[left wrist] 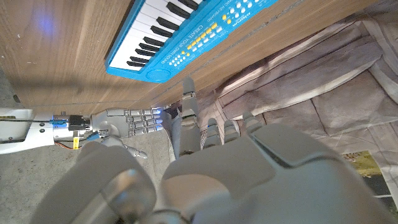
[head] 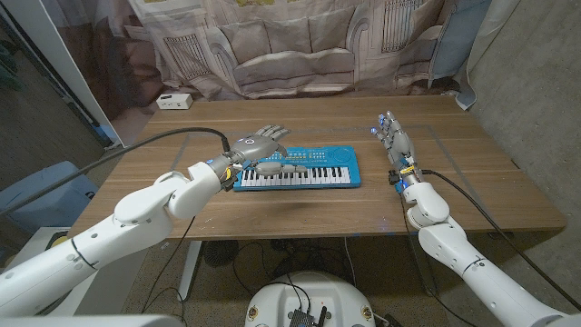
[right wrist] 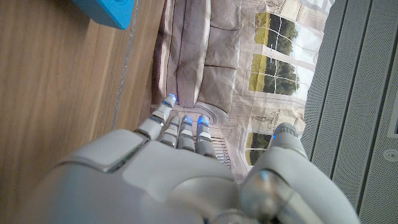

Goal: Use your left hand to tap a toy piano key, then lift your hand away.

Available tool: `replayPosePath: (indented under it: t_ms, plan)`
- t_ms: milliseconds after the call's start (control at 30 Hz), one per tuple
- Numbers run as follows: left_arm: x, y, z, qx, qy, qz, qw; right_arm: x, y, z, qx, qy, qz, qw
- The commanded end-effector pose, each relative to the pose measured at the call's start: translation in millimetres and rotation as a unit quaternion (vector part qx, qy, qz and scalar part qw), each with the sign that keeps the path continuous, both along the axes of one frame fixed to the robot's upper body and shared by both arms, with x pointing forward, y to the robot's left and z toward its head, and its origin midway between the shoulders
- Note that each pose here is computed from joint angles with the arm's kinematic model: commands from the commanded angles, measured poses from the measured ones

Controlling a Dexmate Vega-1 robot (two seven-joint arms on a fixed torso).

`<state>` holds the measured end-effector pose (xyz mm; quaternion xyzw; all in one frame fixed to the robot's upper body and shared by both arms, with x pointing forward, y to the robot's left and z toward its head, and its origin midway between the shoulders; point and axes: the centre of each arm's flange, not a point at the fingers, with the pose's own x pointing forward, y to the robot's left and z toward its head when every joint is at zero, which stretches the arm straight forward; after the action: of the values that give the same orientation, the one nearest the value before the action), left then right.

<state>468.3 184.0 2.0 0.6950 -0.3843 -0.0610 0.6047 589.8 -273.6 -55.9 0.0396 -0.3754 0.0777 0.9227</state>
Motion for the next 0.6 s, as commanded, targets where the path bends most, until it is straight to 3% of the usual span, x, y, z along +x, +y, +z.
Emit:
replayPosePath:
  t_ms: [33, 200, 600]
  plan:
    - [9.8, -10.3, -6.6, 0.011, 0.032, 0.001, 0.999, -7.1, -9.1, -1.4, -0.002, 0.001, -0.004, 1.0000]
    - [17.3, -12.2, -7.5, 0.015, 0.060, -0.006, 0.998, -10.4, -11.9, -3.0, 0.001, 0.002, -0.007, 1.0000]
    - [20.9, -17.7, -10.7, 0.032, 0.069, 0.001, 0.997, -12.3, -13.0, -4.5, 0.002, 0.002, -0.008, 1.0000]
